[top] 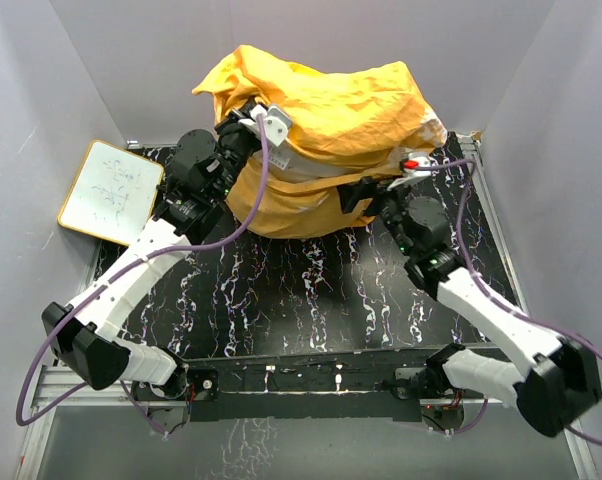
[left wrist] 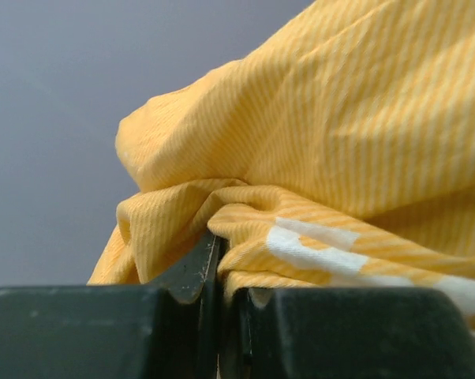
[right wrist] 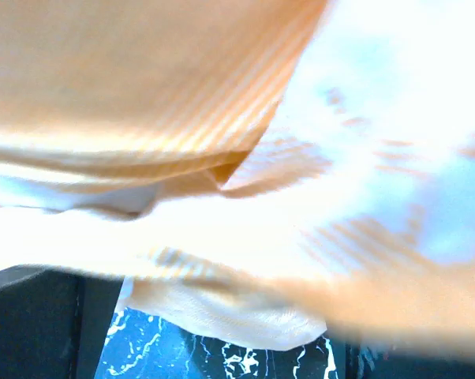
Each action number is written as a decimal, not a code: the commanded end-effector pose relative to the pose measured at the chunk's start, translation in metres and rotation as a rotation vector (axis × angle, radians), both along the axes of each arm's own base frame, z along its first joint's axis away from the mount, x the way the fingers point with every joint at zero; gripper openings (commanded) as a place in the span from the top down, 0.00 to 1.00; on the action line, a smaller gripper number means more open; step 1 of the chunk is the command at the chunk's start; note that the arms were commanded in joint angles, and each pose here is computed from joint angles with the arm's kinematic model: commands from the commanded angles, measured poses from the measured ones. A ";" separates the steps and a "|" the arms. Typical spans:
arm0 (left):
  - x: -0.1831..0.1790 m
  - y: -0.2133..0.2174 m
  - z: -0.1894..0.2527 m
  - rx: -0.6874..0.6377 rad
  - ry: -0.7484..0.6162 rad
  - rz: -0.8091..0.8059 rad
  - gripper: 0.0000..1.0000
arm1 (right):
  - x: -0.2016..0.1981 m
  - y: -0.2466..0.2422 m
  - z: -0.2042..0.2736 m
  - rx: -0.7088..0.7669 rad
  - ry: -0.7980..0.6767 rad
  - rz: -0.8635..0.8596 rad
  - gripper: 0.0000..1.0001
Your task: Remove the pillowcase from the pillow
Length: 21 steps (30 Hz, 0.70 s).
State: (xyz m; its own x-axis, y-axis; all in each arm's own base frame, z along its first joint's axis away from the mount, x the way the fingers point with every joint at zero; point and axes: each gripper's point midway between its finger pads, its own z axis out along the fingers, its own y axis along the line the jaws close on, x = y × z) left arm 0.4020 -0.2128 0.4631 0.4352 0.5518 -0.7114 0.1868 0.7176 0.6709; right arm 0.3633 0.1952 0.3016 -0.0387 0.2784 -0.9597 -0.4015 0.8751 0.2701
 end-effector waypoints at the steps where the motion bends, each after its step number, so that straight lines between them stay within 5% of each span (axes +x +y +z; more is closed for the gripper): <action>1: -0.008 0.011 0.044 -0.086 -0.040 0.013 1.00 | -0.033 -0.034 0.074 0.106 -0.108 -0.086 0.02; 7: -0.010 -0.013 0.048 -0.079 0.000 -0.060 1.00 | -0.059 -0.061 0.135 0.105 -0.261 -0.155 0.02; 17: -0.023 -0.023 0.057 -0.047 -0.028 -0.083 1.00 | -0.021 -0.001 0.183 -0.136 -0.400 -0.008 0.02; 21: -0.027 -0.031 0.050 0.063 -0.107 -0.122 0.73 | -0.027 0.029 0.207 -0.083 -0.459 0.140 0.17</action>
